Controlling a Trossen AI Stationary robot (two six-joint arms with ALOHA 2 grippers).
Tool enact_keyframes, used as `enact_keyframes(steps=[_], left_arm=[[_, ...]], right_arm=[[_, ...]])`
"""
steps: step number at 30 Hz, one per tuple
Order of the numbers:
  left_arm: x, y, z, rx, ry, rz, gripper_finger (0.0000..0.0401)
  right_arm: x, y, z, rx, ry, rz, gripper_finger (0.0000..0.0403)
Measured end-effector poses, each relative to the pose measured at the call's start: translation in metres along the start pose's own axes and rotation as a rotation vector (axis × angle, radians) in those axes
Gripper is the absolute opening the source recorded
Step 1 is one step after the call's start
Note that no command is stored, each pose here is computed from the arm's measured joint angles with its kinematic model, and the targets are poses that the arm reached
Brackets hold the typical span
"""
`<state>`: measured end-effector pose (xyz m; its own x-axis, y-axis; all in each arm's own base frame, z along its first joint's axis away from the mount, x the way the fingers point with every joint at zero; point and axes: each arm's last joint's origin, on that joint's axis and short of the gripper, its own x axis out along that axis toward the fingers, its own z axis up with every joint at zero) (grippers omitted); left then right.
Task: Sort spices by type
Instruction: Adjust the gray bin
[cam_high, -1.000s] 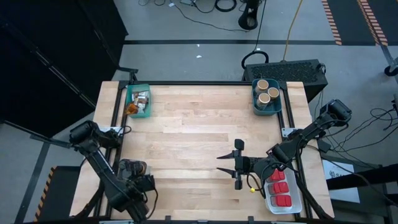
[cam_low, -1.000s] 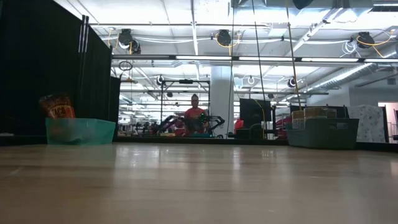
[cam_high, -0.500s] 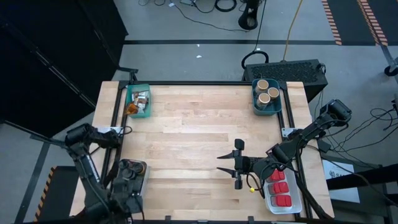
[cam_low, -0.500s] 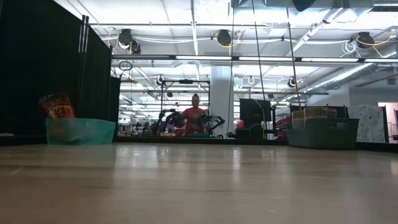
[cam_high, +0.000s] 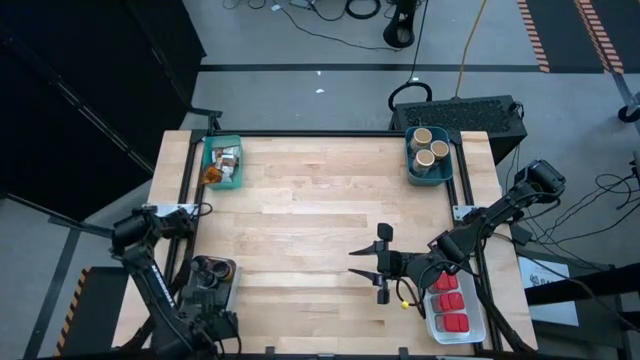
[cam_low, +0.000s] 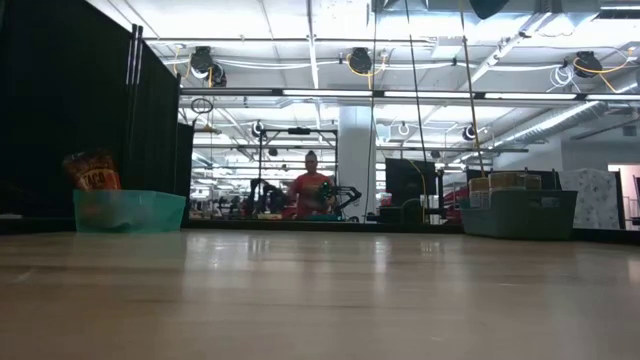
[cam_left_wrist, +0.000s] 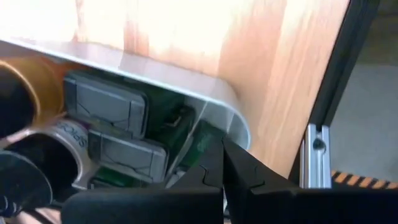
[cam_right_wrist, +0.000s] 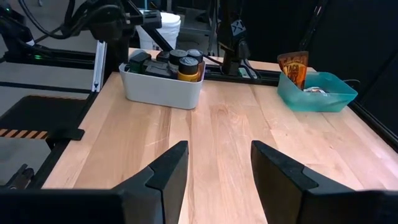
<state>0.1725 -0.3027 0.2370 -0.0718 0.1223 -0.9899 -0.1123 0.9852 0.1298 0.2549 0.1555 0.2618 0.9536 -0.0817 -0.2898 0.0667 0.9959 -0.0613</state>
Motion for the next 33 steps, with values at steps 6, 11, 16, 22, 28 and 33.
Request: enact_keyframes(steps=[6, 11, 16, 22, 28, 33], left_arm=[[0.0, -0.003, 0.002, 0.0, -0.045, -0.015, 0.0], [0.0, -0.002, 0.002, -0.001, -0.049, -0.011, 0.0], [0.01, -0.004, 0.003, 0.001, -0.034, 0.021, 0.0], [0.013, -0.007, 0.003, 0.003, -0.031, 0.023, 0.0], [0.013, -0.009, 0.005, -0.001, -0.045, -0.003, 0.0], [0.013, -0.008, 0.01, -0.004, -0.057, -0.012, 0.0]], right_arm=[[0.0, 0.0, 0.0, 0.0, 0.0, 0.0, 0.016], [0.0, 0.0, 0.0, 0.0, 0.0, 0.0, 0.016], [0.0, 0.0, 0.0, -0.001, 0.0, 0.0, 0.016], [0.0, 0.0, 0.0, -0.001, 0.001, 0.0, 0.016], [0.0, 0.0, 0.0, -0.001, 0.001, 0.0, 0.016], [0.0, 0.0, 0.0, -0.001, 0.001, 0.001, 0.016]])
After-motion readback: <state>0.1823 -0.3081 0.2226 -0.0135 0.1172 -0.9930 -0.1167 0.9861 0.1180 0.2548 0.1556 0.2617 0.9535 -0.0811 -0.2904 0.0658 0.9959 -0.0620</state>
